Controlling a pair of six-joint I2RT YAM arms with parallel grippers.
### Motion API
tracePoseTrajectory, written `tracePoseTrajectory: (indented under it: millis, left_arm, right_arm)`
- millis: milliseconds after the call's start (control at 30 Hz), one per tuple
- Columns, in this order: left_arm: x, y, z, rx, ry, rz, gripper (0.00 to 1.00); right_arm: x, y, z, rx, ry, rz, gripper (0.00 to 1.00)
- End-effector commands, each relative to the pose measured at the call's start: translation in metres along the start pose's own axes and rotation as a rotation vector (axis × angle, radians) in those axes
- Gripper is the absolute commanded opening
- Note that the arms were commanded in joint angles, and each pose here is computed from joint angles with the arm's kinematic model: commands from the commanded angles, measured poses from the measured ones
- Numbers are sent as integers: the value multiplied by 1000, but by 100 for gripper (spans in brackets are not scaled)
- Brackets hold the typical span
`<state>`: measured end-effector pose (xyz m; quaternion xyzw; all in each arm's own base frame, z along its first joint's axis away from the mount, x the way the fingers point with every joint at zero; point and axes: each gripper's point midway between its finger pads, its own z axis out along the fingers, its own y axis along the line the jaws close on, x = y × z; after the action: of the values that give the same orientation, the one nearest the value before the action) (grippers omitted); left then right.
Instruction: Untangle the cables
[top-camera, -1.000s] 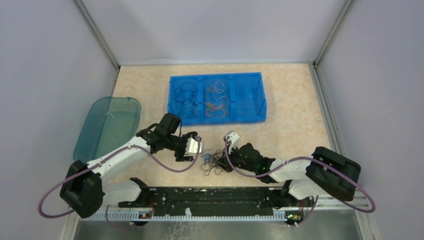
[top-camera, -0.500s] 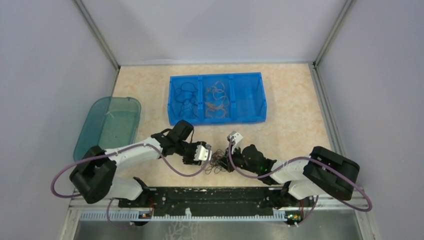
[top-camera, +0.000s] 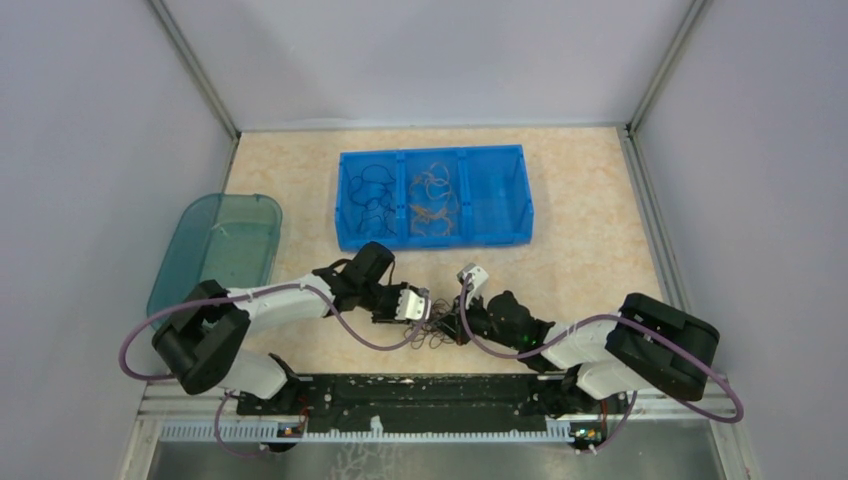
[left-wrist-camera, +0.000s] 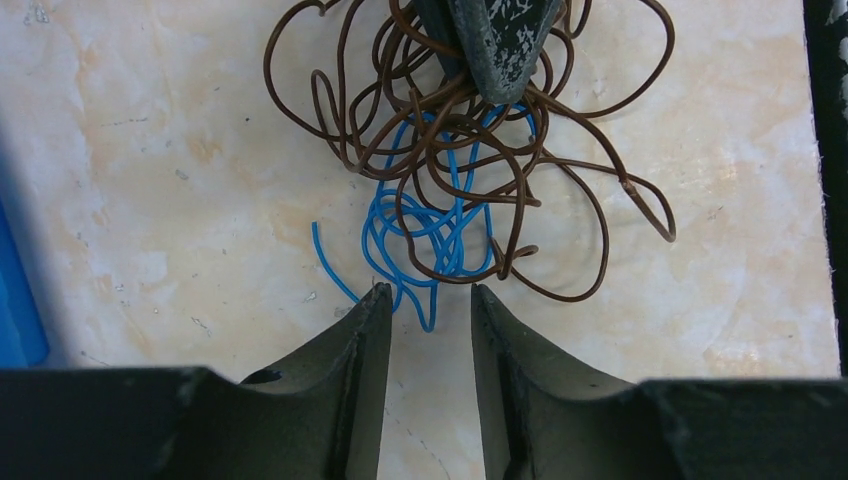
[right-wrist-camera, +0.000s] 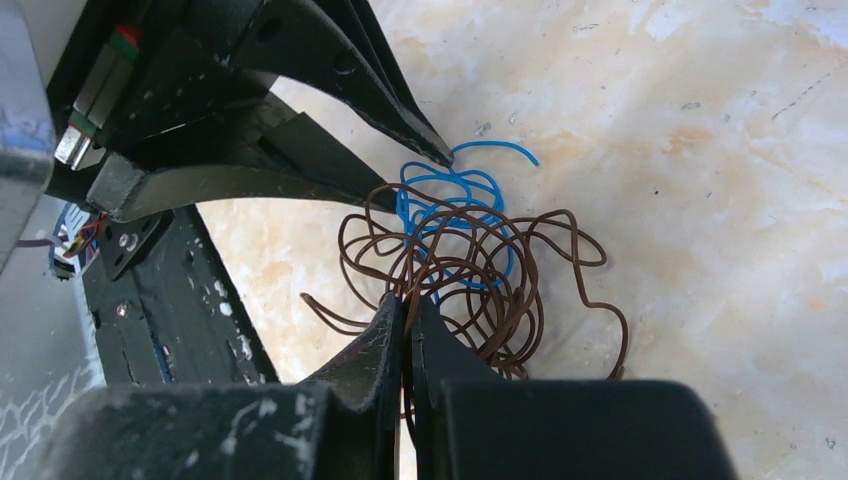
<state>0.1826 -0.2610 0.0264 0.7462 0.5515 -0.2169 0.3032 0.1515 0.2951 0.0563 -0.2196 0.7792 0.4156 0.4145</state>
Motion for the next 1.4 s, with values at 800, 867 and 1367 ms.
tracePoseTrajectory:
  millis: [800, 867, 1367]
  left_arm:
    - [-89, 134, -250, -846, 109, 200, 0]
    - [-112, 140, -276, -918, 58, 236, 0]
    - [-191, 144, -327, -959, -211, 217, 0]
  right_arm:
    - [-12, -25, -10, 159, -2, 22, 2]
    - [-14, -26, -12, 174, -3, 21, 3]
    - [-91, 11, -37, 84, -225, 1, 29]
